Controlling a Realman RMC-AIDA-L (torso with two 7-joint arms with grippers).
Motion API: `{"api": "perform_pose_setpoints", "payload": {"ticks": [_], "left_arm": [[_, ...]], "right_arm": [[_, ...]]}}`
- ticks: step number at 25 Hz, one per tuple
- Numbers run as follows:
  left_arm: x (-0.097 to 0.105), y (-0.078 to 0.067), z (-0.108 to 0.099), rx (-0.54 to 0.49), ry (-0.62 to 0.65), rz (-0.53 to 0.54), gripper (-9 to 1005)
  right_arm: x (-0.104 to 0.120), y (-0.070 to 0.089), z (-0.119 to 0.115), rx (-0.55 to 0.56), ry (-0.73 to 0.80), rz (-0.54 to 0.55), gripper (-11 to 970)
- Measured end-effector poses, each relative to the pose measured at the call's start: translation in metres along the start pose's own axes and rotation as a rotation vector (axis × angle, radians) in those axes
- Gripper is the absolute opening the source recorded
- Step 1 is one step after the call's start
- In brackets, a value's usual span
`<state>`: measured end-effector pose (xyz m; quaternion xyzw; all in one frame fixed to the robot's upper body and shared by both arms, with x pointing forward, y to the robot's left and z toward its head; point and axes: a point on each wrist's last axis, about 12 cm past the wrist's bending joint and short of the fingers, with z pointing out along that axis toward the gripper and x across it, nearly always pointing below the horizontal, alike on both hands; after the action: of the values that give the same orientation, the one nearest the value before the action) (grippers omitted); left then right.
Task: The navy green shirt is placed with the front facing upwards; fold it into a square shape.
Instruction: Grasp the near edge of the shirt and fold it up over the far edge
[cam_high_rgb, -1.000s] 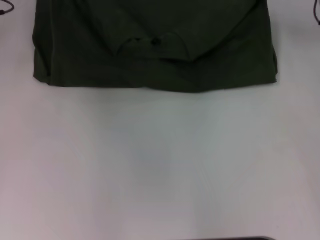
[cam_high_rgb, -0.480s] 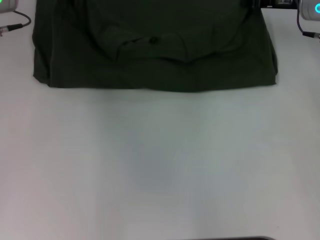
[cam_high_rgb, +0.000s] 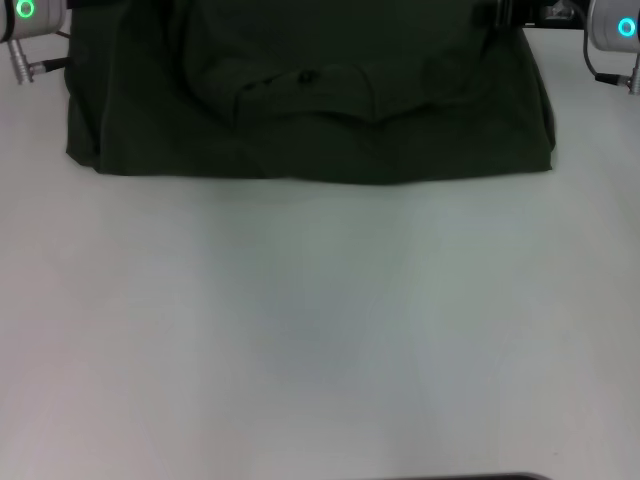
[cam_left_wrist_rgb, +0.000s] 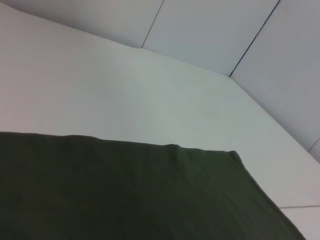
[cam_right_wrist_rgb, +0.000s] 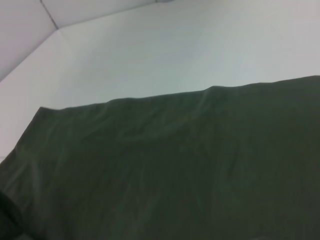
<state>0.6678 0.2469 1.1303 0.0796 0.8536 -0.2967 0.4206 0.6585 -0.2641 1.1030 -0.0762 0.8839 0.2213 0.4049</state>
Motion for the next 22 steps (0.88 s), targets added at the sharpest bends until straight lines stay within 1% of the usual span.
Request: {"api": "perform_pose_setpoints", "payload": {"ticks": [4,9,10,14,19,22], "left_arm": [[-0.0002,-0.0033,0.0016,0.012,-0.006,0.000,68],[0.0034,-0.0073,0.0043,0.026,-0.001,0.018,69],[0.0038,-0.0080,0.0047,0.029,0.000,0.021,69],[0.0036,-0.0085,0.0050,0.030,0.000,0.023,227],[0.0023,-0.0081,0.0049,0.027,-0.009,0.020,406],[-0.0026,-0.0076,0.0025,0.036,-0.043,0.003,511]], "right_arm": [[-0.0006,0.0050,0.0029,-0.007,0.015,-0.023,43],[-0.0022,0.0089,0.0050,-0.015,0.017,-0.032,116],[-0.0023,0.0089,0.0050,-0.015,0.016,-0.031,161],[-0.0036,0.0074,0.0046,-0.005,0.006,-0.026,342],[-0.0061,0.0065,0.0036,0.002,-0.003,-0.020,457],[-0.0070,0.0057,0.0028,0.004,-0.004,-0.020,527]]}}
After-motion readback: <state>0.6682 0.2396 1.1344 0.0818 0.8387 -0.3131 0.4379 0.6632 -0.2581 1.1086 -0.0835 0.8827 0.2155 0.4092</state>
